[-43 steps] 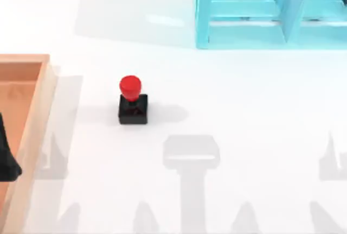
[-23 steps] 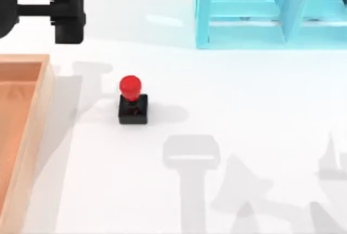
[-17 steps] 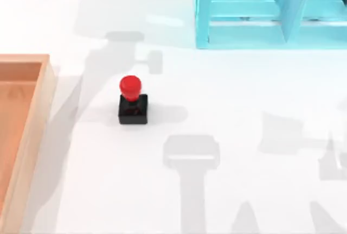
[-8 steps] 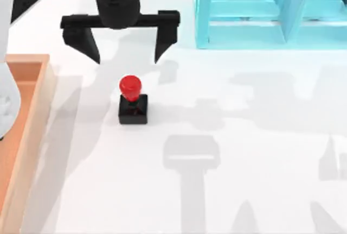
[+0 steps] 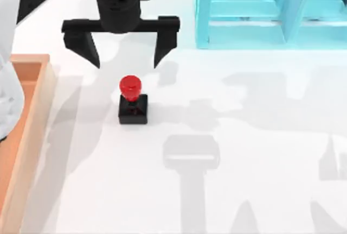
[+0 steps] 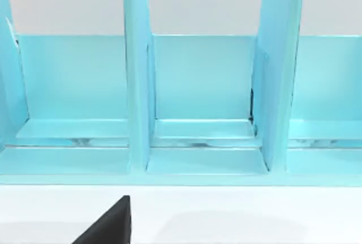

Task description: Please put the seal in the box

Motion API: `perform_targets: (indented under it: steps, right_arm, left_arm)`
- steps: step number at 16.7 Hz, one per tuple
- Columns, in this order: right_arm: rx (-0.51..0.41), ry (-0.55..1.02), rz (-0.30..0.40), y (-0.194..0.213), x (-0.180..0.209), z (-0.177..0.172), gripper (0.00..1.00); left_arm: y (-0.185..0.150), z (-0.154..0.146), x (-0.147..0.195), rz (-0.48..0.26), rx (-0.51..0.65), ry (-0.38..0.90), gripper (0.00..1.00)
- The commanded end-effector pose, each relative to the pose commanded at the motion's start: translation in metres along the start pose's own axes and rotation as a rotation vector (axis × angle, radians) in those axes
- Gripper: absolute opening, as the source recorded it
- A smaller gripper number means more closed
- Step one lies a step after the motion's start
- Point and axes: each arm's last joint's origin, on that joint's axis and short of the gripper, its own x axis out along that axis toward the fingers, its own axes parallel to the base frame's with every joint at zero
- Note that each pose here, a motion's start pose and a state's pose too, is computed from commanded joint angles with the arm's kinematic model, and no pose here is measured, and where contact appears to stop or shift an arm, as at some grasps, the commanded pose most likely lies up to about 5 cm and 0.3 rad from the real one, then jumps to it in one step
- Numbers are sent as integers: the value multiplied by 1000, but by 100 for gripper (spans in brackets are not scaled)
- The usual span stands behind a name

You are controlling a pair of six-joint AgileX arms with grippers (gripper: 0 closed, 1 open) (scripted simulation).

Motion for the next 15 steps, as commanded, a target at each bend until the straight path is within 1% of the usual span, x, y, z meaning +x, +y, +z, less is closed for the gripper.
perform_targets:
  steps: [2,6,8,10,14,15]
  right_arm:
    - [0,0,0,0,0,0,100]
    - [0,0,0,0,0,0,100]
    - [0,0,0,0,0,0,100]
    - [0,0,0,0,0,0,100]
    - [0,0,0,0,0,0,100]
    - [0,0,0,0,0,0,100]
  left_arm:
    - [-1,1,14,0,2,-1,100]
    - [-2,2,65,-1,2,-3,100]
    - [-2,0,85,0,2,-2,100]
    - [-1,-1,95,1,2,0,100]
    - [-1,-1,96,1,2,0,100]
    - [-1,-1,96,1,2,0,92]
